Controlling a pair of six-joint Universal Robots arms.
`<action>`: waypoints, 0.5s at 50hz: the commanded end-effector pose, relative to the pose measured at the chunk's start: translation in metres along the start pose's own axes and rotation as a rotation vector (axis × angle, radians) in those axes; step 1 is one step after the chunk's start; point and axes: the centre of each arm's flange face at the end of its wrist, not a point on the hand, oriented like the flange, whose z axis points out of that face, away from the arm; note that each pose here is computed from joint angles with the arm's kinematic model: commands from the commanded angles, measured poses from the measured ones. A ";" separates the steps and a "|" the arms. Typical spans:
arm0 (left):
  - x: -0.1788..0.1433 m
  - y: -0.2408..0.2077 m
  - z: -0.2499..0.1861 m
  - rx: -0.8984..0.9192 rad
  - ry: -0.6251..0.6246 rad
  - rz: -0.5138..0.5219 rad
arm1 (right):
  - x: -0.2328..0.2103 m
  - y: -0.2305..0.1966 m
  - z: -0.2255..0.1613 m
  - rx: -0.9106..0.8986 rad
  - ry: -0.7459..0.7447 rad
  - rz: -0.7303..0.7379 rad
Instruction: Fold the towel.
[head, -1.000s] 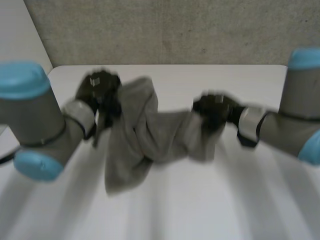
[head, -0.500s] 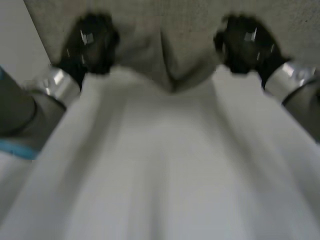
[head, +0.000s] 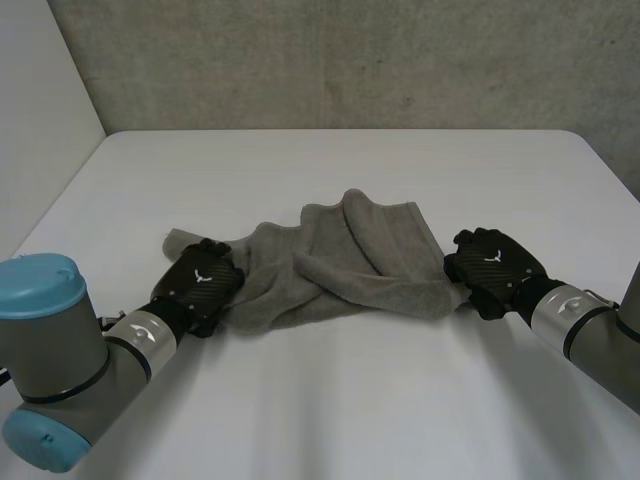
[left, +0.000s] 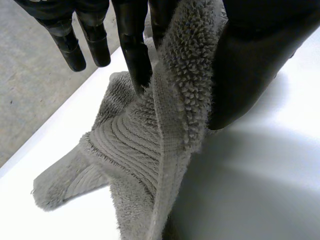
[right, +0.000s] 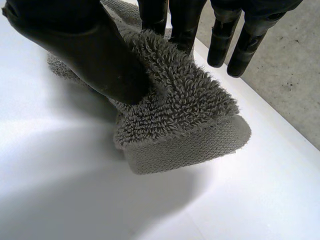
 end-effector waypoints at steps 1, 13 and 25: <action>-0.007 -0.001 -0.001 -0.023 -0.065 0.001 | -0.001 0.002 -0.001 -0.007 -0.002 0.019; -0.030 -0.008 -0.005 -0.017 -0.154 0.000 | 0.005 0.003 -0.001 -0.010 0.017 0.032; -0.045 -0.001 -0.003 -0.039 -0.183 -0.016 | 0.019 0.001 -0.001 0.000 0.048 0.135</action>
